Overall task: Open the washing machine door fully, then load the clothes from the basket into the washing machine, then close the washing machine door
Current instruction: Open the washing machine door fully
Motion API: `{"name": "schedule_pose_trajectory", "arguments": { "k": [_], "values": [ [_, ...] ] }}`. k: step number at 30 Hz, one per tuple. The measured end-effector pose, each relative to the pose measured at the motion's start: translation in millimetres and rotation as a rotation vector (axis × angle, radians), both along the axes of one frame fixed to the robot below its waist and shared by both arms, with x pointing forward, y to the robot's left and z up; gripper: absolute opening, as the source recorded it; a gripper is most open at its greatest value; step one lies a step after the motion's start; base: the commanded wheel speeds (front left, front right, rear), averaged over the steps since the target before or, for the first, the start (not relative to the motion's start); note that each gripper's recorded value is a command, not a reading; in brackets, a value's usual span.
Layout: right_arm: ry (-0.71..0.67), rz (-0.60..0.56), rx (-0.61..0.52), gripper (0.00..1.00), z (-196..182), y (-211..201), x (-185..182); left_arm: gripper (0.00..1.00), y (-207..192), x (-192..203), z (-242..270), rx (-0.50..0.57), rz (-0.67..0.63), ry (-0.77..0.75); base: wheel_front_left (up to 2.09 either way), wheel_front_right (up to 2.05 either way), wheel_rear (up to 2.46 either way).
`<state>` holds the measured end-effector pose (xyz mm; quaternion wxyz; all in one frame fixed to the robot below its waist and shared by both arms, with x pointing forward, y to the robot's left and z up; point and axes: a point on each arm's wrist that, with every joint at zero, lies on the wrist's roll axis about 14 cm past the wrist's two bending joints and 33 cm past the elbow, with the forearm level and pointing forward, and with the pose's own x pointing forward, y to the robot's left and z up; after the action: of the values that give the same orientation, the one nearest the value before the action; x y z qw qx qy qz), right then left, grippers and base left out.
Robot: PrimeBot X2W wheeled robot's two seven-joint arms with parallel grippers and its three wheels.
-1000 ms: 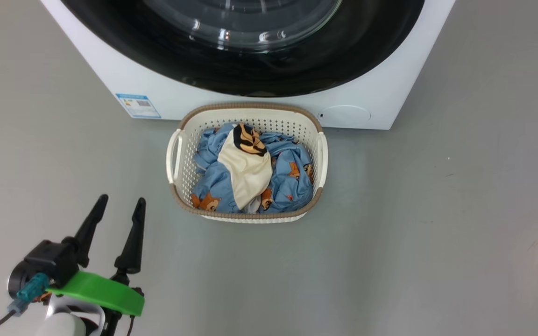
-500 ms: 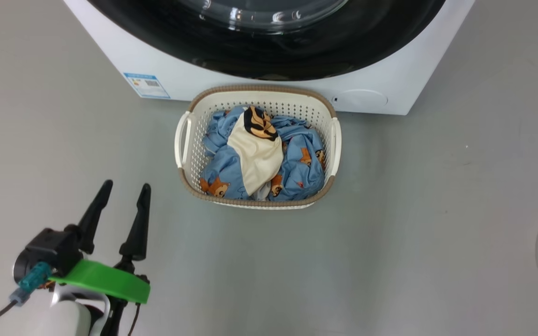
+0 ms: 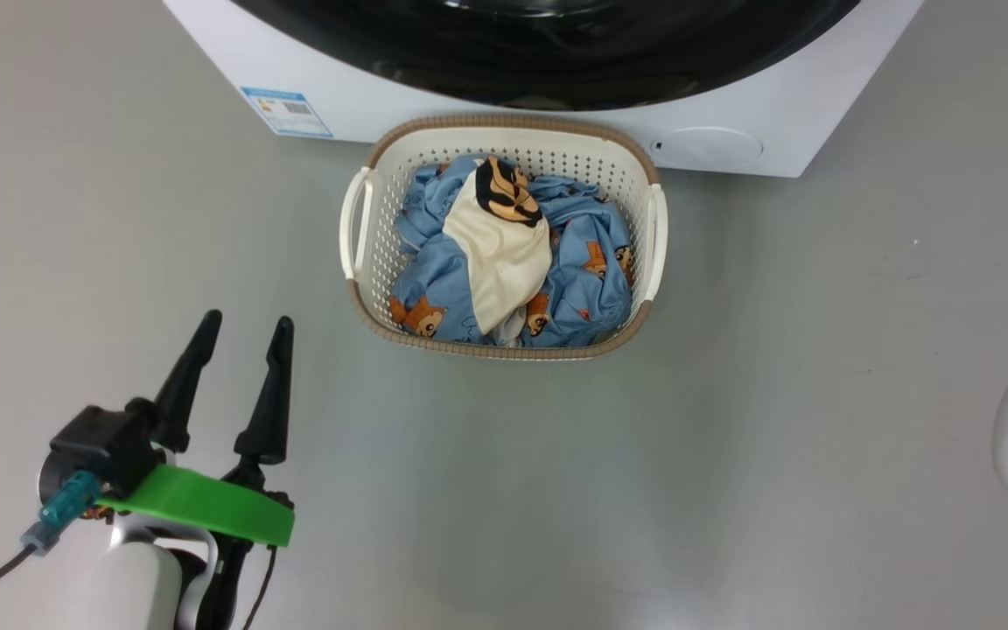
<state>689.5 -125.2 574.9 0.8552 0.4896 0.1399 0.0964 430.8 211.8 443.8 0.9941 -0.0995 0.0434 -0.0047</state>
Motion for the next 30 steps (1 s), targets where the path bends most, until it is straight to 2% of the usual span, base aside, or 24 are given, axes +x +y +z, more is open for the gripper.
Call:
{"name": "schedule_pose_trajectory", "arguments": {
  "k": [5, 16, 30],
  "values": [
    [0.007, 0.002, 0.002, 0.00, -6, 3, 6, 1.00, 1, 2, -4, -0.001, 0.005, 0.010, 0.00, 0.00, 0.00],
    [0.056, 0.099, 0.000, 0.00, -27, 30, 13, 1.00, 1, 10, -9, -0.008, 0.008, 0.016, 0.00, 0.00, 0.00],
    [0.052, 0.093, 0.007, 0.00, -28, 38, 22, 1.00, 4, 8, -11, -0.008, 0.022, 0.023, 0.00, 0.00, 0.00]
  ]
}}
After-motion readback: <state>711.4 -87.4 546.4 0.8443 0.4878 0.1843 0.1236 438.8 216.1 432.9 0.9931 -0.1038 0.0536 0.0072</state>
